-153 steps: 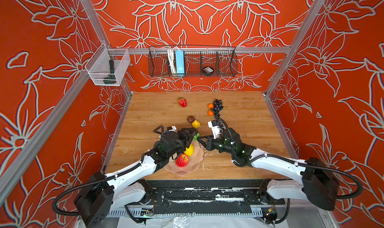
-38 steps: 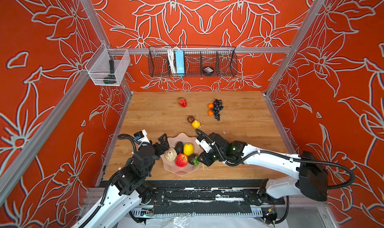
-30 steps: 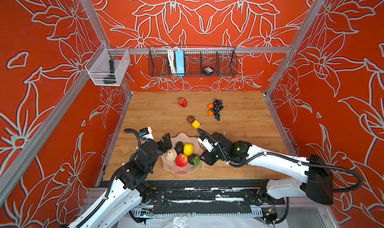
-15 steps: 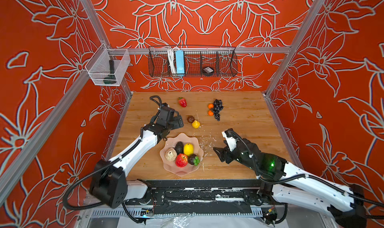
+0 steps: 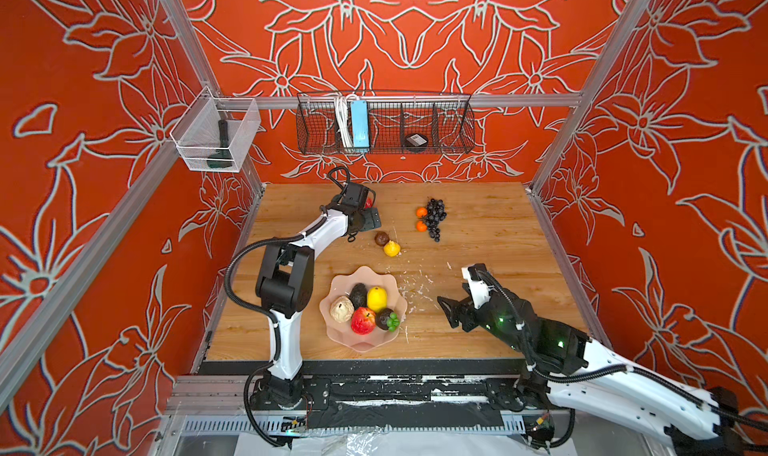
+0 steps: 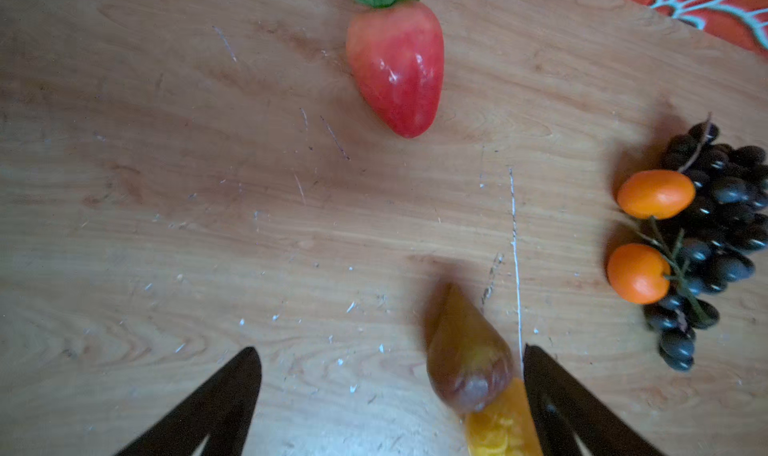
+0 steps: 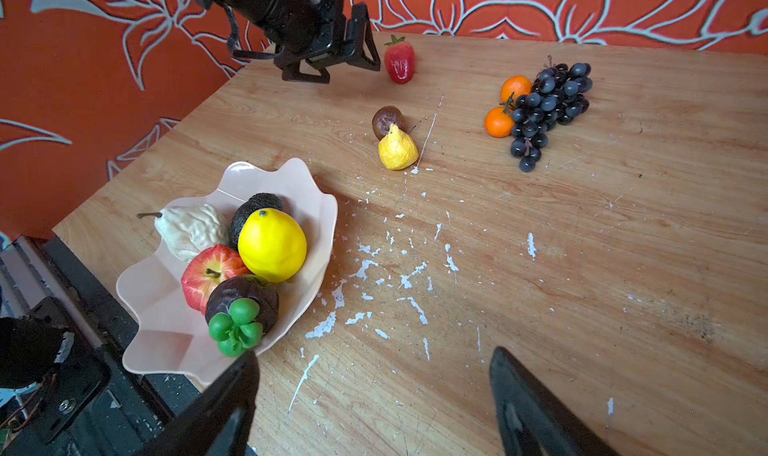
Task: Place and organize the fake fruits in the fruit bowl
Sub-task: 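Open the right gripper and pull back while the left reaches toward the red fruit, then close the left gripper on the red fruit with green leaves and lift it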
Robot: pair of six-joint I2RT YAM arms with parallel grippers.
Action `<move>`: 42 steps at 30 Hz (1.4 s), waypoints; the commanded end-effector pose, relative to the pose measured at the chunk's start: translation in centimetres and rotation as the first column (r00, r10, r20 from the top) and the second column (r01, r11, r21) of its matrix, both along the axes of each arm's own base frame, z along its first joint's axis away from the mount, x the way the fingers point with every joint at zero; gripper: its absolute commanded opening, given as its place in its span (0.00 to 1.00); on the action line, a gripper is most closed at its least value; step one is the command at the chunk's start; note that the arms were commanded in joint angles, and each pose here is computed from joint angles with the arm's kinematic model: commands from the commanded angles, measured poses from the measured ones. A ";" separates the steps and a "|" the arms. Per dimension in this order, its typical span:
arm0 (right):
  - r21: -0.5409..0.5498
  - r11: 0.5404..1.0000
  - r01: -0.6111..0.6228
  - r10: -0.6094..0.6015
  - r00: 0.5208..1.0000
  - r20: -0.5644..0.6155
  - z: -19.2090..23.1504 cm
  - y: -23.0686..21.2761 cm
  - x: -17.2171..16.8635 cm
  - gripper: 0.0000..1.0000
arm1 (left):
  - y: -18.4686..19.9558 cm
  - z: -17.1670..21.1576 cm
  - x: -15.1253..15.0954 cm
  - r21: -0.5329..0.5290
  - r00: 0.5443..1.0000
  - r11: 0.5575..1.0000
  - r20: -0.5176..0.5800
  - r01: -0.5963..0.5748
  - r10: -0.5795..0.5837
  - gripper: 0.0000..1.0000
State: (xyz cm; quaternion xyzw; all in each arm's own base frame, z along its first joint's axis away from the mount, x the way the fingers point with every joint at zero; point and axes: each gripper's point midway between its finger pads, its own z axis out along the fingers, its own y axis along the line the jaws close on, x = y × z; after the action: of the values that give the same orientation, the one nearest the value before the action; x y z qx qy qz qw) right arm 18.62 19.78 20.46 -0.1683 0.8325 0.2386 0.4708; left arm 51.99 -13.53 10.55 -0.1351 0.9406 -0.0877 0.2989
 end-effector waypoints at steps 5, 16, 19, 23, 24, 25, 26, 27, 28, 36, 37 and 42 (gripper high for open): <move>0.004 1.000 0.031 -0.031 0.999 -0.021 -1.1 -0.8 -0.1 0.88 | 1.3 -1.7 4.0 0.012 0.997 0.997 -0.002 -0.074 0.074 0.98; 0.011 1.000 0.018 -0.018 0.999 -0.040 -1.6 -0.5 -0.3 0.89 | 0.2 -4.4 8.2 -0.073 0.994 0.992 0.039 -0.099 0.103 0.95; 0.017 1.000 0.012 -0.011 0.998 -0.054 -1.8 -0.1 -0.3 0.89 | 0.5 -5.1 9.0 -0.094 0.990 0.987 0.039 -0.133 0.137 0.93; 0.021 1.000 0.005 -0.003 0.997 -0.072 -2.2 0.1 -0.5 0.89 | 0.2 -5.7 10.0 -0.103 0.989 0.984 0.036 -0.142 0.146 0.89; 0.023 1.000 0.003 -0.001 0.997 -0.074 -2.2 0.1 -0.5 0.89 | 0.2 -5.8 10.2 -0.099 0.988 0.984 0.030 -0.145 0.149 0.88; 0.024 1.000 0.002 0.000 0.997 -0.076 -2.2 0.1 -0.6 0.89 | 0.3 -6.0 10.4 -0.092 0.987 0.984 0.021 -0.155 0.158 0.87; 0.028 1.000 0.000 0.002 0.997 -0.077 -2.1 0.2 -0.6 0.89 | 0.4 -6.0 10.5 -0.087 0.986 0.983 0.019 -0.164 0.166 0.86; 0.030 1.000 -0.003 0.005 0.997 -0.079 -2.1 0.2 -0.6 0.89 | 0.5 -6.1 10.7 -0.085 0.984 0.981 0.023 -0.172 0.175 0.86; 0.033 0.999 -0.006 0.009 0.997 -0.078 -2.0 0.3 -0.7 0.89 | 0.6 -6.4 10.9 -0.082 0.982 0.980 0.023 -0.184 0.186 0.85; 0.039 0.999 -0.007 0.010 0.995 -0.095 -2.4 0.3 -0.8 0.89 | 1.4 -7.8 12.0 -0.050 0.973 0.972 0.027 -0.228 0.230 0.81; 0.041 0.999 -0.007 0.011 0.995 -0.098 -2.5 0.3 -0.9 0.89 | 1.5 -7.9 12.1 -0.056 0.972 0.971 0.018 -0.233 0.234 0.81; 0.044 0.999 -0.010 0.014 0.995 -0.102 -2.4 0.4 -0.9 0.89 | 1.8 -8.2 12.4 -0.056 0.967 0.965 0.000 -0.255 0.256 0.77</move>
State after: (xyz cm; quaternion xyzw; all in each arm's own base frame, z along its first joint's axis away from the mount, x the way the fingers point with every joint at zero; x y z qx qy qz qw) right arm 17.77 20.11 18.12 -0.1601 0.8483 0.2580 0.4339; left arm 65.44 -12.96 4.56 -0.2410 0.9036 -0.1001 0.3398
